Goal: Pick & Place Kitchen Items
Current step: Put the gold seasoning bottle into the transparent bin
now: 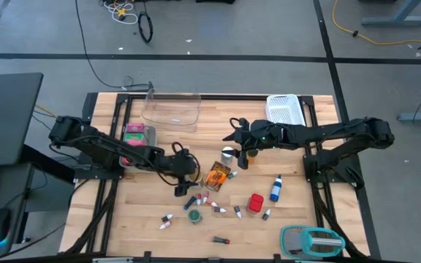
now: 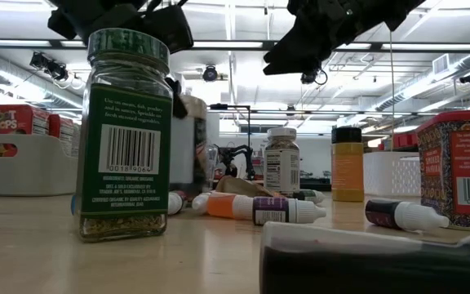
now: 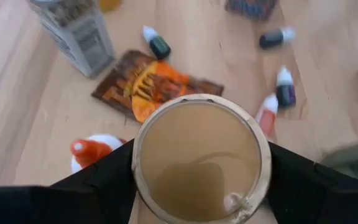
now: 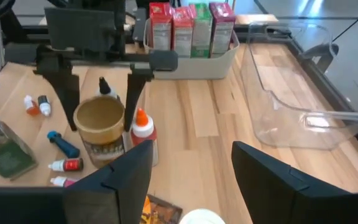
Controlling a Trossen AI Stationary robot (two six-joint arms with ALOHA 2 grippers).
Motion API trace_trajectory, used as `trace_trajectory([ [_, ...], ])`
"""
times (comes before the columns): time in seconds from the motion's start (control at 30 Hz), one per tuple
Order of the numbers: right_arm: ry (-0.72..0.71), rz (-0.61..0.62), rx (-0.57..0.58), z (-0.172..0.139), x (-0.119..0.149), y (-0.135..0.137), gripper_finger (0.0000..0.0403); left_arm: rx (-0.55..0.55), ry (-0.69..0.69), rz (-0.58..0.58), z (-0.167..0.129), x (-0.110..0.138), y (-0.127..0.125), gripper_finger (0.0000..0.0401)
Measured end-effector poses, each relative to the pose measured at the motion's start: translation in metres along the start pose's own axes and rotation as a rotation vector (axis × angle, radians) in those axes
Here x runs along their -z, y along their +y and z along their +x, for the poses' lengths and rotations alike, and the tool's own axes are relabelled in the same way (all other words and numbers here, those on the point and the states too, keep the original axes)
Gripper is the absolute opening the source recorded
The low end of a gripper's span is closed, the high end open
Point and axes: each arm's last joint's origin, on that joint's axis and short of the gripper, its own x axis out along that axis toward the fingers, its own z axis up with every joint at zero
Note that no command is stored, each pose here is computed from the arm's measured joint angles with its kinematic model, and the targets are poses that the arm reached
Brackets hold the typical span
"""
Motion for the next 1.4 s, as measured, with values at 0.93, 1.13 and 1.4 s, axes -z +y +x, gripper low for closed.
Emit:
trace_trajectory([
  [0.93,-0.01,-0.01,0.0,0.0,-0.001,0.0,0.023,-0.637,-0.225,-0.29,-0.101,-0.079,0.126,0.0288],
  [1.13,-0.011,-0.012,0.001,0.0,-0.001,0.0,0.023,-0.733,-0.169,-0.359,-0.082,-0.059,0.175,0.0288],
  [1.4,-0.012,-0.016,0.001,0.0,-0.001,0.0,0.023,-0.743,-0.086,-0.409,-0.045,-0.035,0.226,0.0288],
])
